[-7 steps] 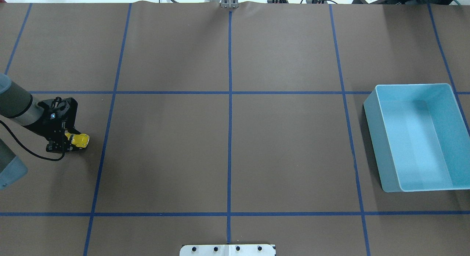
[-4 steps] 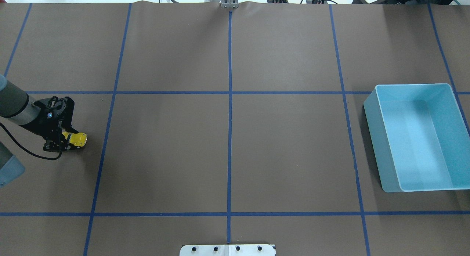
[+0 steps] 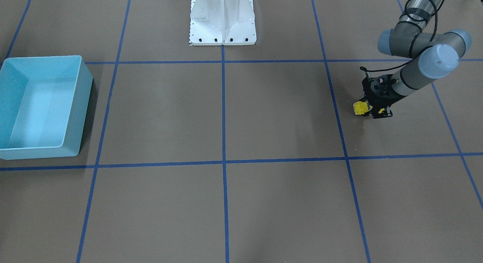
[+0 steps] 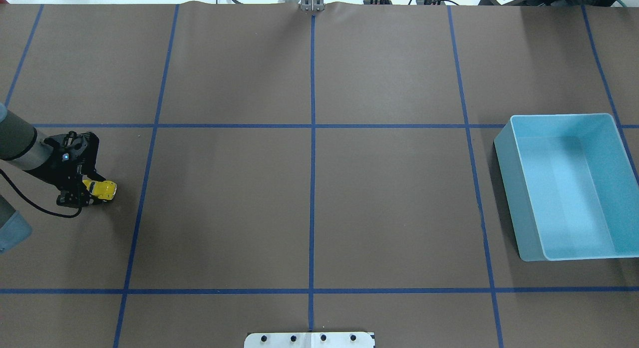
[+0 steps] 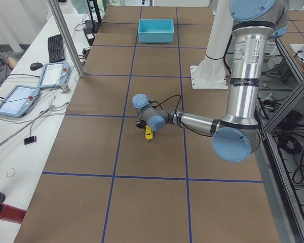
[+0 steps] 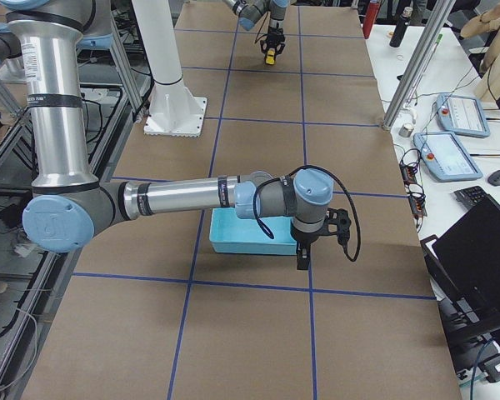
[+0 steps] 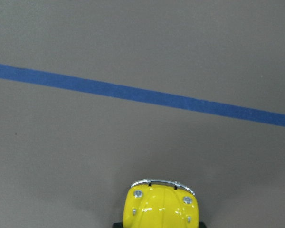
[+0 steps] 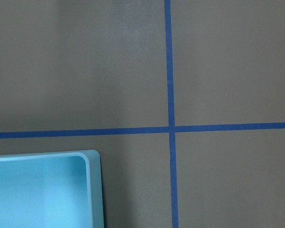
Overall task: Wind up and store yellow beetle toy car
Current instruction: 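Open the left gripper to release the car and lift away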
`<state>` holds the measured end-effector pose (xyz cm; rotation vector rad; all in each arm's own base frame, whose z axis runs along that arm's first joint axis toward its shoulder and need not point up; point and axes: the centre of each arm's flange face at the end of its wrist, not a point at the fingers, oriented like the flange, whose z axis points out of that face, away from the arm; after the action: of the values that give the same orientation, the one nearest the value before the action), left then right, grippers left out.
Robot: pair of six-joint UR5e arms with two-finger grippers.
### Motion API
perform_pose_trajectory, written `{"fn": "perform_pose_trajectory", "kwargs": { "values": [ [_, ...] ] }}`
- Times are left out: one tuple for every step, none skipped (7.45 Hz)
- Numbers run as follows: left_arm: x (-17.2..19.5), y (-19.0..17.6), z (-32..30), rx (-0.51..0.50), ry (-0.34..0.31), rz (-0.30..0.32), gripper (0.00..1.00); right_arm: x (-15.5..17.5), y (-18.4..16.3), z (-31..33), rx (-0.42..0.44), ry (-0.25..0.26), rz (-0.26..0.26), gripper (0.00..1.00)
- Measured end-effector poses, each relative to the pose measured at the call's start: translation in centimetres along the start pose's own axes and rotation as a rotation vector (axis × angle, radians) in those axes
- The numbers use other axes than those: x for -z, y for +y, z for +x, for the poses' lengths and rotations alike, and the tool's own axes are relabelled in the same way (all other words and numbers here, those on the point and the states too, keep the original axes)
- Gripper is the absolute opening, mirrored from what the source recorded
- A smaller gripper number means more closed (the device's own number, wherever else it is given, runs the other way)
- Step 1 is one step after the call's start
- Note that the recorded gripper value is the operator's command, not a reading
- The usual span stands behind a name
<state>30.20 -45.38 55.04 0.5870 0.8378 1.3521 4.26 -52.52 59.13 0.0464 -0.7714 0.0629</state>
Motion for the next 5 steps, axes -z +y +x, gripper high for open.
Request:
{"fn": "perform_pose_trajectory", "kwargs": {
  "values": [
    [0.10,-0.10,0.03,-0.007,-0.002,0.008,1.00,-0.03,-0.03,0.03,-0.001,0.000,-0.001,1.00],
    [0.19,-0.15,0.04,-0.011,-0.002,0.014,1.00,-0.07,-0.05,0.06,-0.001,0.000,-0.001,1.00],
    [0.24,-0.17,0.03,-0.013,-0.003,0.017,1.00,-0.10,-0.05,0.09,-0.002,0.000,-0.002,1.00],
    [0.24,-0.15,0.02,-0.014,-0.003,0.018,1.00,-0.12,-0.05,0.10,-0.002,0.000,-0.002,1.00],
    [0.26,-0.15,0.02,-0.014,-0.003,0.018,1.00,-0.13,-0.05,0.12,-0.002,0.000,-0.002,1.00]
  ]
}}
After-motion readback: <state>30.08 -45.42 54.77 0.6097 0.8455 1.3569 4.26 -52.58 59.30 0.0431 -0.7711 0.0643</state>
